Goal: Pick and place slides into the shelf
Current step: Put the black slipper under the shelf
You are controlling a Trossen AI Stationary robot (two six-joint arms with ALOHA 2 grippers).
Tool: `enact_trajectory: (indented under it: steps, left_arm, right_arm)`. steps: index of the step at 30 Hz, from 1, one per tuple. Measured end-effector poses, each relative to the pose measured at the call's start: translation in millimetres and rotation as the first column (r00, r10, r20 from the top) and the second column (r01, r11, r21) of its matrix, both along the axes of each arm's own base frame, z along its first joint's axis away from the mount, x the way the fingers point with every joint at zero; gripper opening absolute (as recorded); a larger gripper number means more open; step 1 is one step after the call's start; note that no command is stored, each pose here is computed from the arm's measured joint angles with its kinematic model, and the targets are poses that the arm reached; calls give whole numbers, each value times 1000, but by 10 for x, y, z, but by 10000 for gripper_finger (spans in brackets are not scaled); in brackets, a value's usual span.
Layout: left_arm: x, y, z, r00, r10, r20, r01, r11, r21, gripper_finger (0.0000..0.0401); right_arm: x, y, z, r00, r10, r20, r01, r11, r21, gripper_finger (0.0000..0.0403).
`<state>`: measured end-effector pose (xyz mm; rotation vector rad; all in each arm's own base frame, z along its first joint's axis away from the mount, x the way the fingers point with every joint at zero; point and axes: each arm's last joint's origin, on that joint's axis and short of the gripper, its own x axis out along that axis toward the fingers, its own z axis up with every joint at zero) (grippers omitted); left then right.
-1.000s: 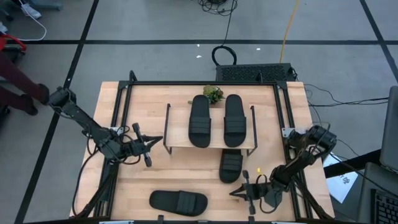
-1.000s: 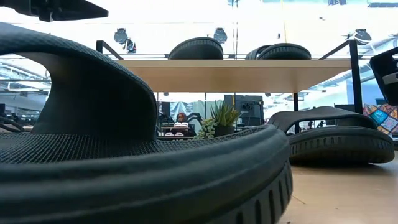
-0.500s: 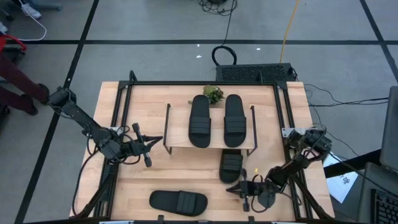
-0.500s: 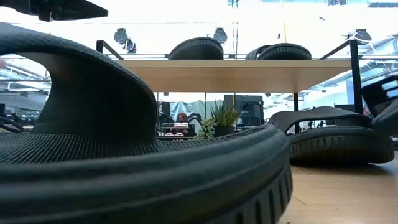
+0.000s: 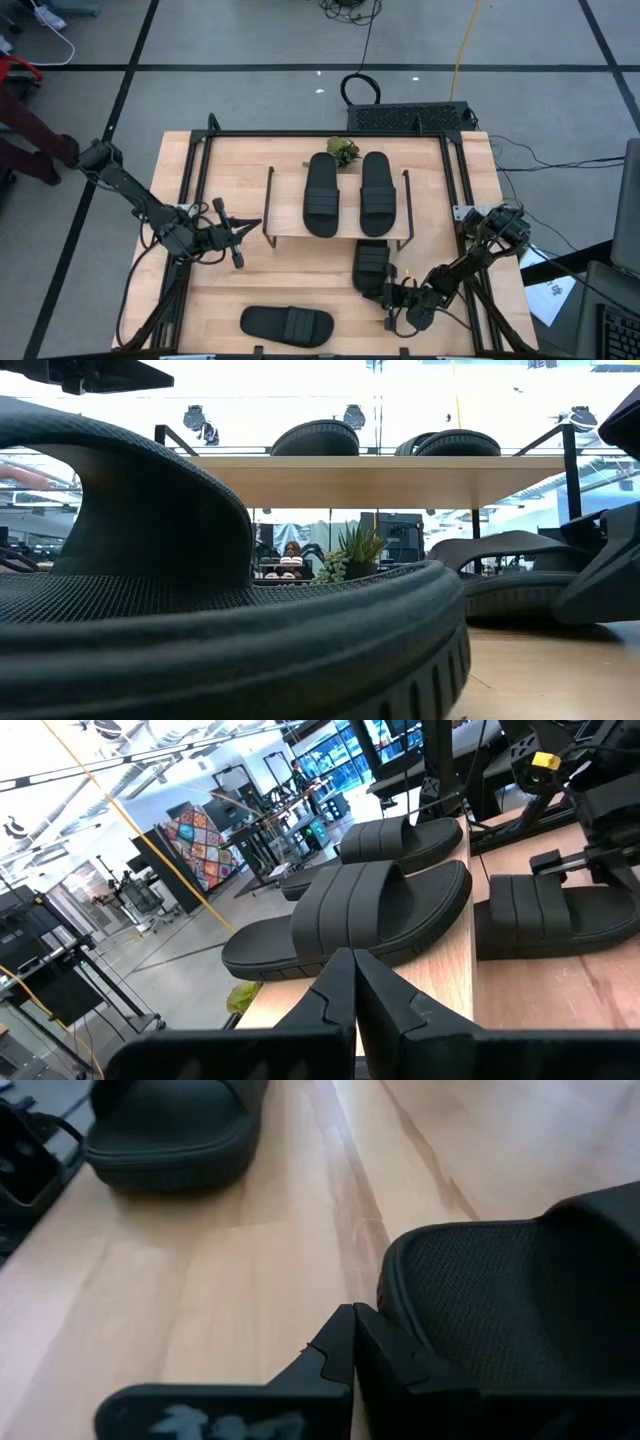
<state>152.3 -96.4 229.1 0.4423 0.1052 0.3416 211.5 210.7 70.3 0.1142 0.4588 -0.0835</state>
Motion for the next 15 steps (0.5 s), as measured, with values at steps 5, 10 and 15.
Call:
enact_trajectory:
  steps: [5, 10, 15]
  left_arm:
    - [0, 0, -1, 1000, -1, -1, 1, 1000, 0, 1]
    - [0, -1, -1, 1000, -3, -1, 3, 1000, 0, 1]
    - [1, -2, -3, 1000, -8, -1, 8, 1000, -2, 1]
  right_arm:
    - [10, -26, 0, 1000, -28, 8, 28, 999, -30, 0]
    - [-3, -71, -4, 996, -85, 18, 86, 992, -93, 0]
    - [-30, -104, 25, 994, -105, -10, 103, 989, -104, 0]
